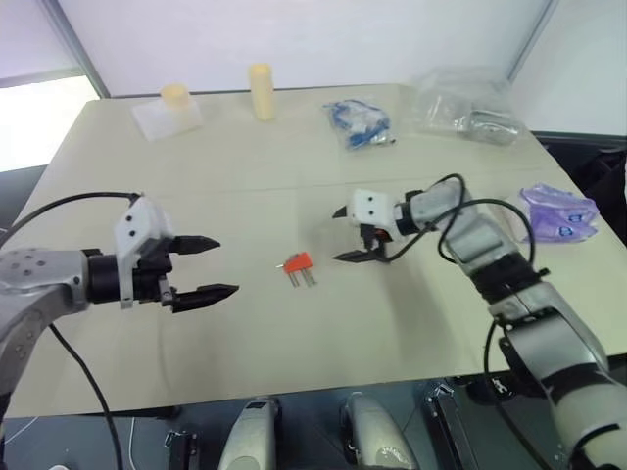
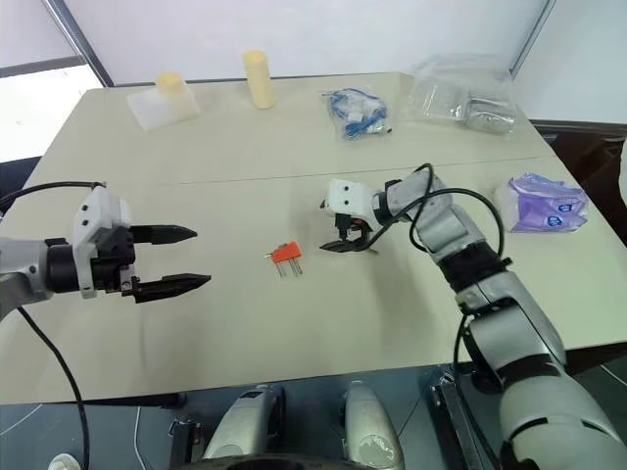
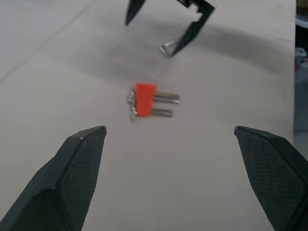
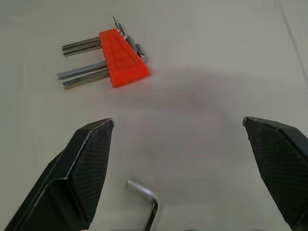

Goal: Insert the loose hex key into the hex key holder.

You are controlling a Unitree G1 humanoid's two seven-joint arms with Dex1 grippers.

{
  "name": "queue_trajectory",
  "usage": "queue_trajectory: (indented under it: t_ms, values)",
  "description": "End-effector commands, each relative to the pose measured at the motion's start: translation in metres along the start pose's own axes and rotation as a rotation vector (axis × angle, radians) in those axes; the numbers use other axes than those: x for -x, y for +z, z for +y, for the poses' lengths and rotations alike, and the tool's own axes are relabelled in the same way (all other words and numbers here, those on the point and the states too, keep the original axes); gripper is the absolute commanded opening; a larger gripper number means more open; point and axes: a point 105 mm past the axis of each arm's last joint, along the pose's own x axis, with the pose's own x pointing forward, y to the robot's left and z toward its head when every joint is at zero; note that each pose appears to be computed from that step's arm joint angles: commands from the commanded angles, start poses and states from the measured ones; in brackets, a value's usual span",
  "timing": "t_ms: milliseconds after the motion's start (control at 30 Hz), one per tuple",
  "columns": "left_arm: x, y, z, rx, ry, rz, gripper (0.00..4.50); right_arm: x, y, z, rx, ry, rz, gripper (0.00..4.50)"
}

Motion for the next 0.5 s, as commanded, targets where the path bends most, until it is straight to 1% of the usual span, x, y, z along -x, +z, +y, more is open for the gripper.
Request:
queue_trajectory:
  t_ms: [33, 133, 333, 500]
  values:
    - [0.008, 0.010, 0.000, -0.055, 0.024, -0.007, 4.50, -0.004, 0.010, -0.012, 0.050, 0.001, -0.024, 4.46]
    - [0.008, 0.011, 0.000, -0.056, 0.031, -0.009, 4.50, -0.010, 0.009, -0.011, 0.050, 0.036, -0.028, 4.46]
    - [0.008, 0.013, -0.001, -0.059, 0.037, -0.013, 4.50, -0.018, 0.000, -0.003, 0.099, 0.102, 0.022, 4.46]
    - [0.006, 0.014, 0.000, -0.062, 0.040, -0.016, 4.50, -0.025, -0.002, 0.001, 0.108, 0.116, 0.023, 4.46]
